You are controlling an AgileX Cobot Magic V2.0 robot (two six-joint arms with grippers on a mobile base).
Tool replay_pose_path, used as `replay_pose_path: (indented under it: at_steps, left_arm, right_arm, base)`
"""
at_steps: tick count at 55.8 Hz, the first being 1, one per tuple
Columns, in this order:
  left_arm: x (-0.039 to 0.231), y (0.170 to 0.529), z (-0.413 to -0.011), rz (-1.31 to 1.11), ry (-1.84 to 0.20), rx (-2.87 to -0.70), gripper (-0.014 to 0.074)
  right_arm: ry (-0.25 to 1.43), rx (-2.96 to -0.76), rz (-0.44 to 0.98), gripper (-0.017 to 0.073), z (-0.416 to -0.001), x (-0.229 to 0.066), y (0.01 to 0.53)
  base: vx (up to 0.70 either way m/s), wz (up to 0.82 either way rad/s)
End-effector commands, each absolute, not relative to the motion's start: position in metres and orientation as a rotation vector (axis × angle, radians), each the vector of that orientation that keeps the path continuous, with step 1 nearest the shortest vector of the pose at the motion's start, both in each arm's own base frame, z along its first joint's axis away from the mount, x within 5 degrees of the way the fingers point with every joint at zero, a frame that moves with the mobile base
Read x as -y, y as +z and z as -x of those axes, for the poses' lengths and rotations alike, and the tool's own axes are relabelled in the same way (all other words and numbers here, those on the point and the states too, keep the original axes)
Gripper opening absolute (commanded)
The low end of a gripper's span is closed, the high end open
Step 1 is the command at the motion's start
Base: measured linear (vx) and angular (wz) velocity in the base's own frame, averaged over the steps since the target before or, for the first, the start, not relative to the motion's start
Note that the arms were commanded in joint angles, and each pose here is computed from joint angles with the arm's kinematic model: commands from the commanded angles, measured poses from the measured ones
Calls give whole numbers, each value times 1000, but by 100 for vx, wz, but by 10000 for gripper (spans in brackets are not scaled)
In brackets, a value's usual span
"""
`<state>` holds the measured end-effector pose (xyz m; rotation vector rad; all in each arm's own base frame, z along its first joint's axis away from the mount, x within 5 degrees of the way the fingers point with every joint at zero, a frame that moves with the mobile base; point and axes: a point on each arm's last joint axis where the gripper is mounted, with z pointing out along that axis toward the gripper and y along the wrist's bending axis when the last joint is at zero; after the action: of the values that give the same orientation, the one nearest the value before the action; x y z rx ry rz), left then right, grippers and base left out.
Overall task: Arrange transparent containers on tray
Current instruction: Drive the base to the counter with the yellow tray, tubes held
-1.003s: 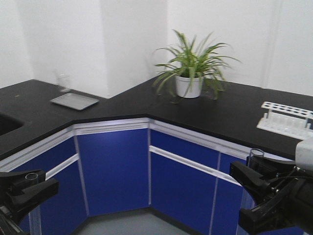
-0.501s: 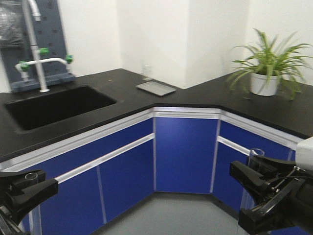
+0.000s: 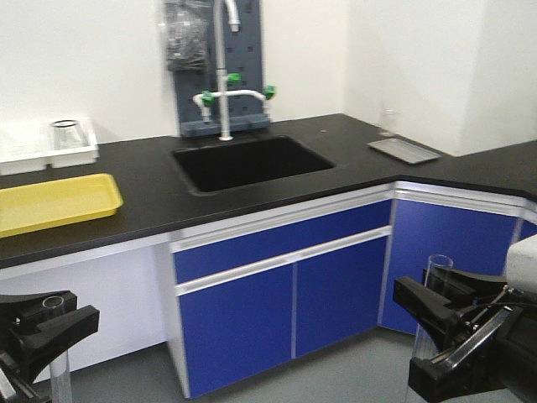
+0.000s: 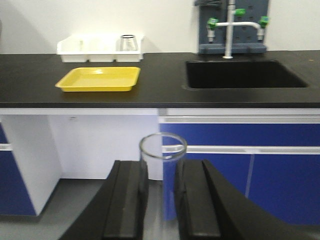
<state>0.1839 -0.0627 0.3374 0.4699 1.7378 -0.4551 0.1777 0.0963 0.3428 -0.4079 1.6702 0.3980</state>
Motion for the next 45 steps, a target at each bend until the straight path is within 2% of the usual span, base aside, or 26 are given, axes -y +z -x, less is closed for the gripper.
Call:
replay_pose_path:
  at_steps: [1, 21, 45]
  left_arm:
    - [62, 349, -184, -417, -476, -1700, 0]
    - [62, 349, -184, -417, -476, -1700, 0]
    - [62, 349, -184, -417, -476, -1700, 0]
  right_arm:
    - [438, -1568, 424, -11, -174, -99, 361]
    - [438, -1568, 424, -11, -174, -99, 361]
    - [438, -1568, 424, -11, -174, -99, 361]
  base:
    - [-8, 52]
    - [1, 43]
    - [19, 52]
